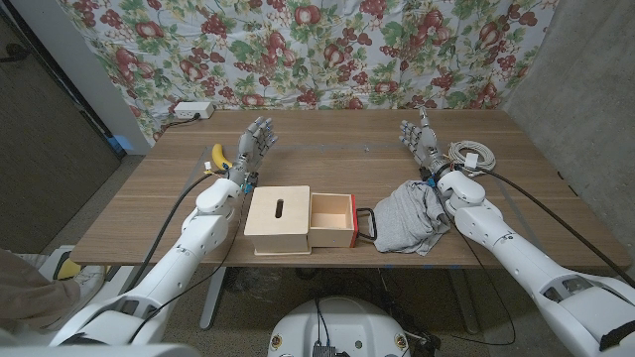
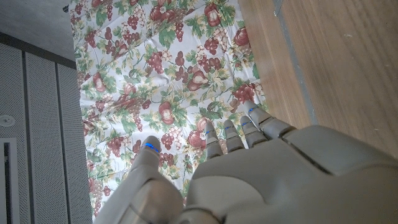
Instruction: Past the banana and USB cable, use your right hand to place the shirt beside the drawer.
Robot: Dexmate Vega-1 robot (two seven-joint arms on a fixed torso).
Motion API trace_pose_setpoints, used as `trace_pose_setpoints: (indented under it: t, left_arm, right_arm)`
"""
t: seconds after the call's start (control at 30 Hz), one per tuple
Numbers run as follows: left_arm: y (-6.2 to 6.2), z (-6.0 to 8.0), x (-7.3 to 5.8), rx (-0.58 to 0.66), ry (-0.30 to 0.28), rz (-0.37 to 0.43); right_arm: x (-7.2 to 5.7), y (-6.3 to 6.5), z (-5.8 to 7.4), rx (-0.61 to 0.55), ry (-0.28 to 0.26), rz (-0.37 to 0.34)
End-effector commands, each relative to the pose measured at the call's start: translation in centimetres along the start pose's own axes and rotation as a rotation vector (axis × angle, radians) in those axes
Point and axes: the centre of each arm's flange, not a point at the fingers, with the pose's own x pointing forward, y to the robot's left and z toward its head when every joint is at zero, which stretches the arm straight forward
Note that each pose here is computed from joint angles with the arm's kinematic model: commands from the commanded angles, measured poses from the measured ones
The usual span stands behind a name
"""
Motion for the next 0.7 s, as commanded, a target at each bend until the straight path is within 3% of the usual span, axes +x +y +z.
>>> trace_pose_setpoints:
  t: [0.03,0.47,0.7]
  left_arm:
    - [0.6,0.5,-0.4,0.010,-0.009,0.008]
    - [1.1,0.6,-0.6,0.014,-0.008,0.010]
    - [1.4,0.7,-0.6,0.020,-0.006,0.008]
  right_arm:
    - [-0.3,0.1,1.0,-0.058,-0.015,0.027]
    - [-1.1,0.1,1.7,-0.154,0.017,0.058]
    - [-1.6,0.2,2.1,-0.188,0.008,0.063]
